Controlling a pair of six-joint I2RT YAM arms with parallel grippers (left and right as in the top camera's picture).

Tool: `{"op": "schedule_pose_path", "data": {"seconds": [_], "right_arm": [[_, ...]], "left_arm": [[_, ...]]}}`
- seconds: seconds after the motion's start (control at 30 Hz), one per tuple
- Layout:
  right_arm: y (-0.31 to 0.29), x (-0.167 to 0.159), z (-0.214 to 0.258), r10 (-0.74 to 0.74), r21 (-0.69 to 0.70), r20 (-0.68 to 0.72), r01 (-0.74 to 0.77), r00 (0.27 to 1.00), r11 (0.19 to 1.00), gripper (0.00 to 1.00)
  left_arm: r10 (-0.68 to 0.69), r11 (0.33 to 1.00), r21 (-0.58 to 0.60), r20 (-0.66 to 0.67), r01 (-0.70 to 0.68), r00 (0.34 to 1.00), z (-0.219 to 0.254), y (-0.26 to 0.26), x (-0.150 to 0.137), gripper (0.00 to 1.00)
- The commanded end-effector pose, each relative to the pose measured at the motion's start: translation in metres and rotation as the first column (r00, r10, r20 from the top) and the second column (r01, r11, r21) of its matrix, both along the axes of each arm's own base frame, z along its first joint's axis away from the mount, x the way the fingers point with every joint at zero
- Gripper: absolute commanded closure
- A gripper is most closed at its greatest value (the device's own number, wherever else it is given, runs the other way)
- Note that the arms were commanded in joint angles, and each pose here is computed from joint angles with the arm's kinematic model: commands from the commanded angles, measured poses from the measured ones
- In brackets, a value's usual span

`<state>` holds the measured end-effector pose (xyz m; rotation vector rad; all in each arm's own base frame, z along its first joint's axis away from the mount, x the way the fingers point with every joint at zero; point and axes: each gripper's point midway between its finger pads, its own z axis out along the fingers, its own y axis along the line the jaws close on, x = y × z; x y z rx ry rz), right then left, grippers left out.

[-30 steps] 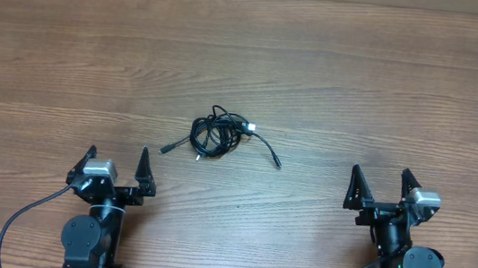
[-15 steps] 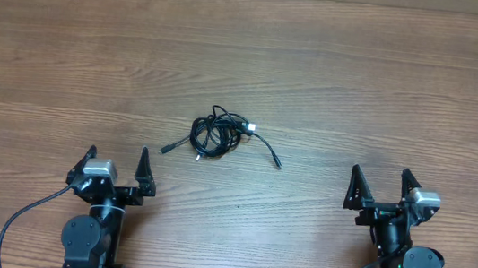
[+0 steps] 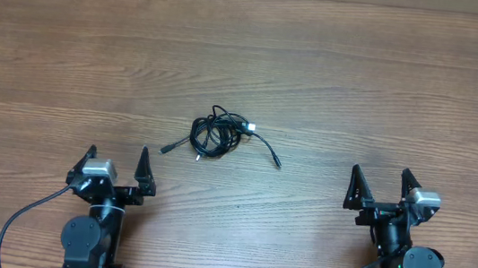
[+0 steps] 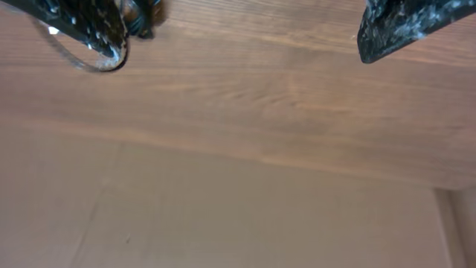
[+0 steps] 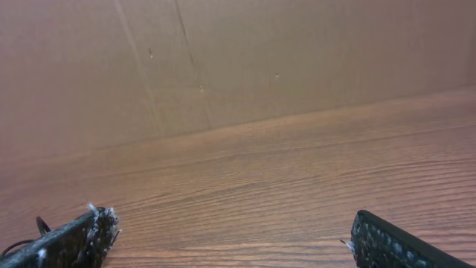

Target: Untangle cables

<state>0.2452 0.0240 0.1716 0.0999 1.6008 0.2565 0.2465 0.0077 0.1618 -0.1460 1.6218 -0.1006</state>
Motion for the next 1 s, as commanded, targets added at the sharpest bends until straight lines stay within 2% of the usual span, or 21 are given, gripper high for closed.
{"op": "schedule_pose_path", "data": {"seconds": [0.0,0.17,0.47,0.73,0.97], "right_arm": [[0.002,0.000,-0.002,0.009,-0.001,0.004,-0.009,1.000,1.000,0.00],[0.002,0.000,-0.001,0.010,0.000,0.005,-0.010,1.000,1.000,0.00],[0.002,0.000,0.000,0.009,-0.001,0.010,-0.009,1.000,1.000,0.00],[-0.003,-0.004,0.011,-0.019,-0.004,-0.010,0.019,1.000,1.000,0.00],[-0.003,-0.005,0.019,-0.017,-0.013,-0.102,0.016,0.995,1.000,0.00]], "left_arm": [[-0.071,0.995,-0.074,0.043,0.074,0.997,0.012,-0.012,-0.001,0.00],[-0.084,0.994,-0.071,0.064,0.088,0.994,0.038,-0.015,-0.007,0.00],[-0.091,0.994,-0.065,-0.054,0.088,0.994,0.053,-0.016,-0.009,0.00],[-0.103,0.992,-0.088,-0.200,0.087,0.974,0.051,-0.017,0.012,0.00],[-0.174,0.982,-0.130,-0.314,0.139,0.933,0.060,-0.028,0.036,0.00]]}}
